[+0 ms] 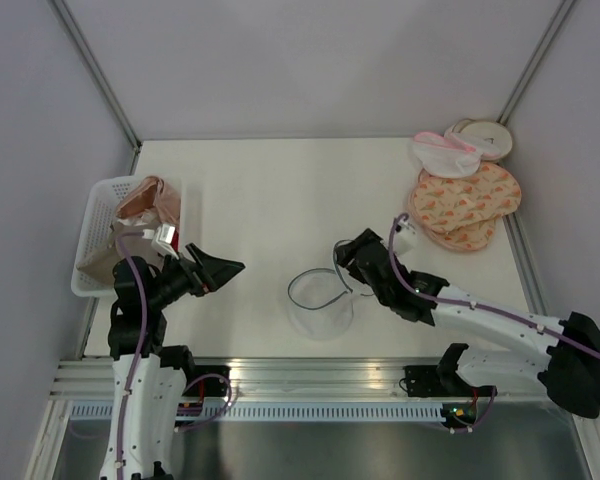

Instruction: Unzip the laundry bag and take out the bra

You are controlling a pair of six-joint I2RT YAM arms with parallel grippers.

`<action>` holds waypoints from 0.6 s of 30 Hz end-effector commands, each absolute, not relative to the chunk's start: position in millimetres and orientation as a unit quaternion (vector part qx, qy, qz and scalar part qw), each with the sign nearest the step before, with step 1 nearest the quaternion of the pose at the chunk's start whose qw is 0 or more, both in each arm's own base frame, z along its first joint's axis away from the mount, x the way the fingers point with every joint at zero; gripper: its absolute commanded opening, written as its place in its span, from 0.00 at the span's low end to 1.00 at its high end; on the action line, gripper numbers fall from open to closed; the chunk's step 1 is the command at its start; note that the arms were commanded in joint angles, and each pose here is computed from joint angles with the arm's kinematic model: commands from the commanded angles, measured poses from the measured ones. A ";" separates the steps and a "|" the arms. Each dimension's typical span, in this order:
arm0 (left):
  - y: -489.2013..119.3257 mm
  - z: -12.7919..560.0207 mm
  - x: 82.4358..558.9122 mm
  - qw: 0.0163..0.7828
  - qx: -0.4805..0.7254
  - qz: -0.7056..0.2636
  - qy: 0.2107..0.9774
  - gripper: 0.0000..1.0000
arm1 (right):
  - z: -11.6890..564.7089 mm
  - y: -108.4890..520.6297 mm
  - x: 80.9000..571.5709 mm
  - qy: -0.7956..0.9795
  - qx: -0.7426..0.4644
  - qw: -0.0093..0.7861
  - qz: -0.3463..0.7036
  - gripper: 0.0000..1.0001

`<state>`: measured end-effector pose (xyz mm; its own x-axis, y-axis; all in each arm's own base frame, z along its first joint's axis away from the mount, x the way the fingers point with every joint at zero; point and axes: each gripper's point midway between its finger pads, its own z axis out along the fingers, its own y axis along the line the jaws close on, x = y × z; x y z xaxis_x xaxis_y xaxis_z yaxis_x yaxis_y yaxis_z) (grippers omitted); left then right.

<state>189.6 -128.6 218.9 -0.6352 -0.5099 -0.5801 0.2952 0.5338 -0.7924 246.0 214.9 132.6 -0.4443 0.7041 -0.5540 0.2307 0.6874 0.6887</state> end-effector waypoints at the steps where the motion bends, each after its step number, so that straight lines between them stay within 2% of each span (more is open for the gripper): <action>1: -128.7 223.0 198.9 0.444 -0.048 -0.462 0.766 1.00 | 150.2 253.9 264.3 0.866 0.138 0.425 0.224 0.64; 2: -129.7 223.5 199.8 0.445 -0.045 -0.461 0.766 1.00 | 169.4 267.2 272.9 0.864 0.122 0.431 0.231 0.63; 4: -131.8 222.0 200.4 0.444 -0.044 -0.458 0.769 0.99 | 153.2 278.4 276.8 0.886 0.067 0.414 0.198 0.61; 8: -133.5 221.3 200.0 0.446 -0.040 -0.457 0.769 1.00 | 149.2 287.0 294.2 0.902 0.033 0.406 0.140 0.60; 10: -133.8 219.3 199.9 0.443 -0.041 -0.457 0.770 1.00 | 129.0 272.1 296.7 0.918 0.029 0.390 0.068 0.60; 18: -132.4 212.9 203.6 0.439 -0.045 -0.451 0.776 1.00 | 104.3 249.2 299.7 0.926 0.026 0.375 -0.025 0.63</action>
<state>197.0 -134.5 209.4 -0.6480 -0.4871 -0.5855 0.2798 0.5628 -0.7778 296.7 268.7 100.2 -0.7240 0.0831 -0.6847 0.0383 0.9960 0.0803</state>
